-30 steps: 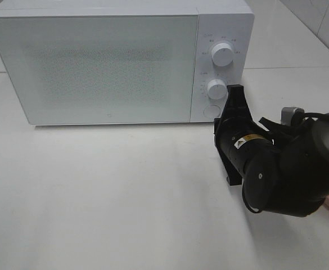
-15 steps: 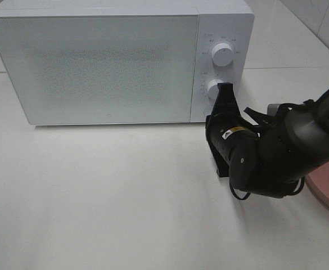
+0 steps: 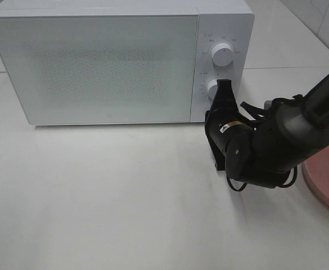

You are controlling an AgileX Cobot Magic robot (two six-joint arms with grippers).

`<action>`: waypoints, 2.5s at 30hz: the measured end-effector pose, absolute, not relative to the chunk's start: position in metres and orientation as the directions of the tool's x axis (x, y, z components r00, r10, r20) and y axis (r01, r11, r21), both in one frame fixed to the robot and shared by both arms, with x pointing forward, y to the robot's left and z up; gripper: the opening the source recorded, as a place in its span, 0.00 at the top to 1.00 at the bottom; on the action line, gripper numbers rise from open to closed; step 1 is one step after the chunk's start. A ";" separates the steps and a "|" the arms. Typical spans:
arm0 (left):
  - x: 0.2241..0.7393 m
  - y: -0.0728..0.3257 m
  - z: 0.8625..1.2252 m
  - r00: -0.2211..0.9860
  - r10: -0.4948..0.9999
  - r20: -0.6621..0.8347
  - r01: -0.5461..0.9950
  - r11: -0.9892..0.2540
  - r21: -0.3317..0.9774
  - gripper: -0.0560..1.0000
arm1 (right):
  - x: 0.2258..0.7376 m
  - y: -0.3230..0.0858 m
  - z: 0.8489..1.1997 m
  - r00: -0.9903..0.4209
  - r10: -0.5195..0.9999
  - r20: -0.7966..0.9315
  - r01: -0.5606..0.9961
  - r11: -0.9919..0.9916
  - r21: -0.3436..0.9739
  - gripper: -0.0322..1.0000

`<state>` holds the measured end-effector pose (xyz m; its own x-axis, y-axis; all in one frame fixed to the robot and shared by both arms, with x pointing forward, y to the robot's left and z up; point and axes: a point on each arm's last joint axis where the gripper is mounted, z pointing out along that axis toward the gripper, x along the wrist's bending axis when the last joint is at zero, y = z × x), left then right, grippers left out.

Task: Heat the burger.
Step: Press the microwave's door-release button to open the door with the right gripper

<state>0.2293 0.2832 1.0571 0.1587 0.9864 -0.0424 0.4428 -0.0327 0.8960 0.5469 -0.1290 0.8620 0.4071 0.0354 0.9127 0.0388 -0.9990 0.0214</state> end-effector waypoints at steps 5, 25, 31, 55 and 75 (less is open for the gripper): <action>0.229 0.283 1.057 0.159 0.986 -0.042 0.443 -0.033 0.896 0.01 | 0.550 -0.134 0.862 0.409 0.037 0.912 0.035 -0.999 0.025 0.96; 0.229 0.283 1.057 0.159 0.986 -0.042 0.443 -0.033 0.896 0.01 | 0.564 -0.133 0.853 0.416 0.031 0.909 0.033 -0.999 0.018 0.96; 0.229 0.283 1.057 0.159 0.986 -0.042 0.443 -0.033 0.896 0.01 | 0.569 -0.135 0.852 0.410 0.027 0.911 0.025 -1.000 0.018 0.96; 0.229 0.283 1.057 0.159 0.986 -0.042 0.443 -0.033 0.896 0.01 | 0.581 -0.132 0.848 0.410 -0.002 0.912 0.011 -1.000 -0.007 0.96; 0.229 0.283 1.057 0.159 0.986 -0.042 0.443 -0.033 0.896 0.01 | 0.588 -0.125 0.843 0.373 -0.064 0.925 -0.067 -0.997 -0.041 0.96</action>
<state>0.2293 0.2832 1.0571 0.1587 0.9864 -0.0424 0.4428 -0.0327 0.8960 0.5880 -0.1249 0.8426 0.3735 -0.0636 0.9254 -0.0675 -0.9969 -0.0413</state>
